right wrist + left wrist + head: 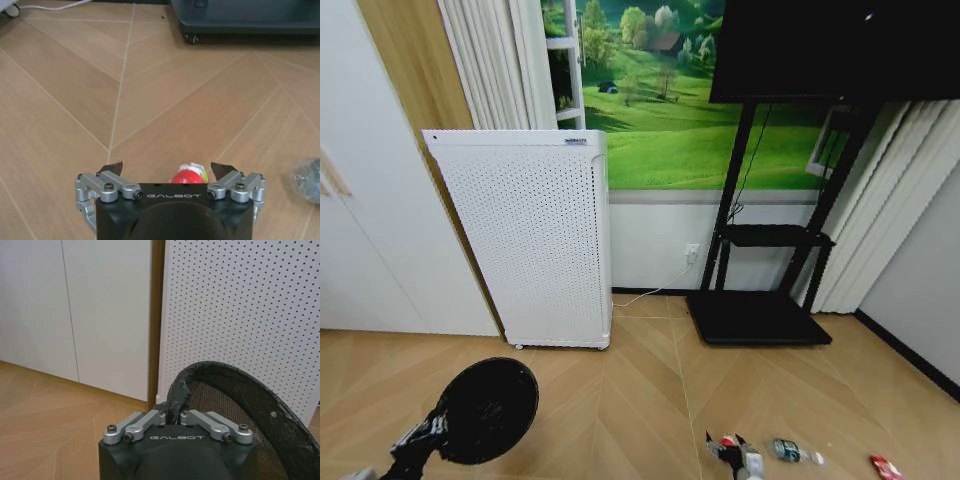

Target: Pick up the trash bin and place the garbage on the floor into it.

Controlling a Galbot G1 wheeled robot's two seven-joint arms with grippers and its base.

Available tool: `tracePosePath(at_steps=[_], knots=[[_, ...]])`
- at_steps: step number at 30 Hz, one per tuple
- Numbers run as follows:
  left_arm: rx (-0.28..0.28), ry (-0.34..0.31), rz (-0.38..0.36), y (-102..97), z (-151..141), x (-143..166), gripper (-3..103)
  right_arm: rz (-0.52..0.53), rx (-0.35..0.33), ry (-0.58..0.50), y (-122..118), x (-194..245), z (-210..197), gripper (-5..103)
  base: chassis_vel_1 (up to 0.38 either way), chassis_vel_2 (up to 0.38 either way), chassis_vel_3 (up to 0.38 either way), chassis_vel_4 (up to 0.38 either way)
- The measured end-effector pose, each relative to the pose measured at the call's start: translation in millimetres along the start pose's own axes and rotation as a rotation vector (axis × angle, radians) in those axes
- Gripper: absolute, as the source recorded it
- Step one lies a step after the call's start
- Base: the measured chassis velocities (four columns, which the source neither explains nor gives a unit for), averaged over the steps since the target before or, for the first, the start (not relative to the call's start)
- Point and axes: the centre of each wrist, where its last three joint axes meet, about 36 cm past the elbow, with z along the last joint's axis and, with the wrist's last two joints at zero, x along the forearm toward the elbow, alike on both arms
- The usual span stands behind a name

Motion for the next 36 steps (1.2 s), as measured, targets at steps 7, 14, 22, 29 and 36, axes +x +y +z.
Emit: tracePosePath(at_steps=[7, 14, 22, 29, 36], knots=[[-0.004, 0.0, 0.009, -3.8, -2.1, 2.5, 7, 0.023, -0.005, 0.032, -4.3, -8.1, 11.0, 99, 0.0, 0.0, 0.0, 0.0], [-0.008, 0.003, 0.008, -4.4, -2.5, 6.0, 7, 0.056, -0.02, 0.063, -4.7, -18.3, 25.5, 97, 0.0, 0.0, 0.0, 0.0], [-0.014, 0.003, 0.015, -7.2, -4.1, 8.4, 7, 0.074, -0.078, 0.096, 1.8, -38.1, 22.7, 81, 0.0, 0.0, 0.0, 0.0], [-0.014, 0.004, 0.013, -6.7, -3.6, 8.0, 7, 0.088, -0.098, 0.109, 1.5, -41.7, 24.8, 59, 0.0, 0.0, 0.0, 0.0], [-0.009, 0.007, 0.021, -9.6, -1.3, 6.0, 7, 0.096, -0.109, 0.105, -2.6, -35.7, 26.4, 32, 0.0, 0.0, 0.0, 0.0]])
